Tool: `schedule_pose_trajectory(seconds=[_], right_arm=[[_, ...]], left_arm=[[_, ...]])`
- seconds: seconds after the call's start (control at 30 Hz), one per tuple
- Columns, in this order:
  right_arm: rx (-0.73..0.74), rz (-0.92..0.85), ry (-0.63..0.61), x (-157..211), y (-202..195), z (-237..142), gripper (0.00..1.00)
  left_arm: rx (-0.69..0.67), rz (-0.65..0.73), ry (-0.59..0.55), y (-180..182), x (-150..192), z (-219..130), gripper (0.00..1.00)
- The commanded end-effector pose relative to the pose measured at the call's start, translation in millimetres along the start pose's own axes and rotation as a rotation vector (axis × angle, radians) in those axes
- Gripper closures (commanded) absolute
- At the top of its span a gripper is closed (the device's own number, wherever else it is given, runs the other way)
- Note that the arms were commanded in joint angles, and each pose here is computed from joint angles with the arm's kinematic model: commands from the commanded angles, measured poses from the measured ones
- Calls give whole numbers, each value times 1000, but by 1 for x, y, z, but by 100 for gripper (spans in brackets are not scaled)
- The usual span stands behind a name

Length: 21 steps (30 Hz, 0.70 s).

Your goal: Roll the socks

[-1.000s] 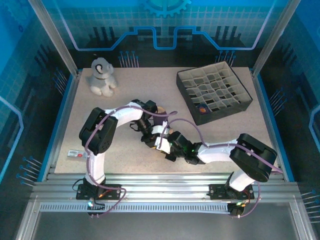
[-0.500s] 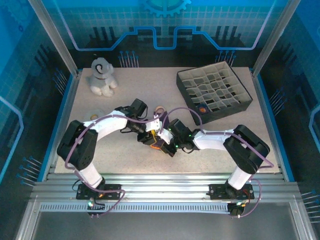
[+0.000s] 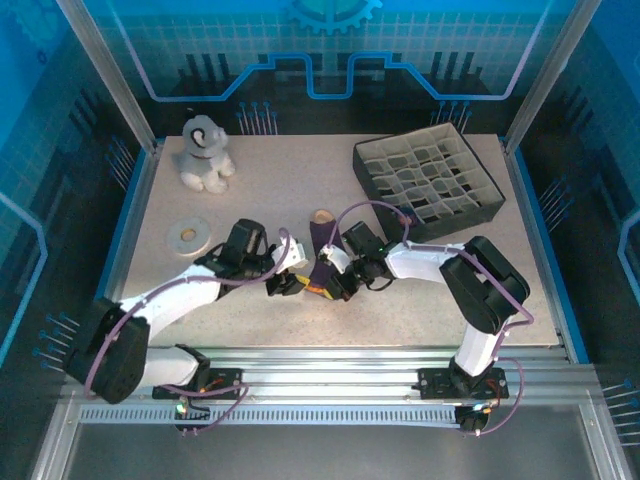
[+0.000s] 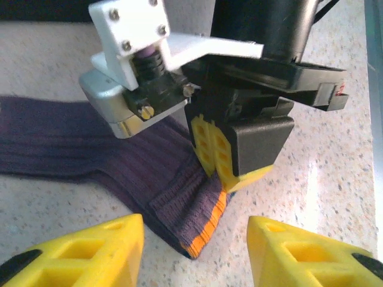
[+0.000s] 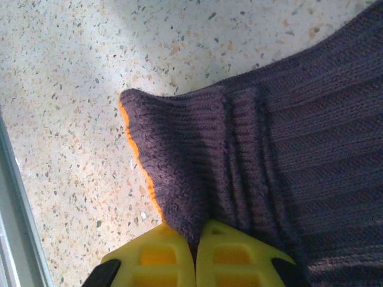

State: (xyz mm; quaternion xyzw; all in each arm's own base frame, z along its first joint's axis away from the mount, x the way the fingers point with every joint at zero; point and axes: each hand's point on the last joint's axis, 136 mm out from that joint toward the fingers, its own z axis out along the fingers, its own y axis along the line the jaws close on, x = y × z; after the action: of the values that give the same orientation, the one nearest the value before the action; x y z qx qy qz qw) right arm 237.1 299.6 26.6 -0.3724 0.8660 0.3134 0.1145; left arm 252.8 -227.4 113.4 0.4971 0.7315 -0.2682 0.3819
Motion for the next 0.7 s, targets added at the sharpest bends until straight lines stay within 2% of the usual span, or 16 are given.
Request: schedule_pose_trajectory(seconds=[0.0, 0.1, 0.3, 0.5, 0.67], right_arm=[[-4, 93, 112, 29, -4, -6, 100], [-33, 118, 123, 28, -2, -13, 100], [-82, 219, 126, 27, -7, -23, 100], [-130, 297, 135, 33, -9, -24, 100], [-143, 331, 142, 37, -11, -24, 100]], left_arm=[[-62, 56, -191, 2, -33, -9, 49], [-72, 110, -226, -8, -35, -5, 44], [-37, 125, -255, -23, -40, 21, 42], [-65, 99, -329, -14, -29, 43, 41], [-42, 75, -321, -12, -14, 60, 41]])
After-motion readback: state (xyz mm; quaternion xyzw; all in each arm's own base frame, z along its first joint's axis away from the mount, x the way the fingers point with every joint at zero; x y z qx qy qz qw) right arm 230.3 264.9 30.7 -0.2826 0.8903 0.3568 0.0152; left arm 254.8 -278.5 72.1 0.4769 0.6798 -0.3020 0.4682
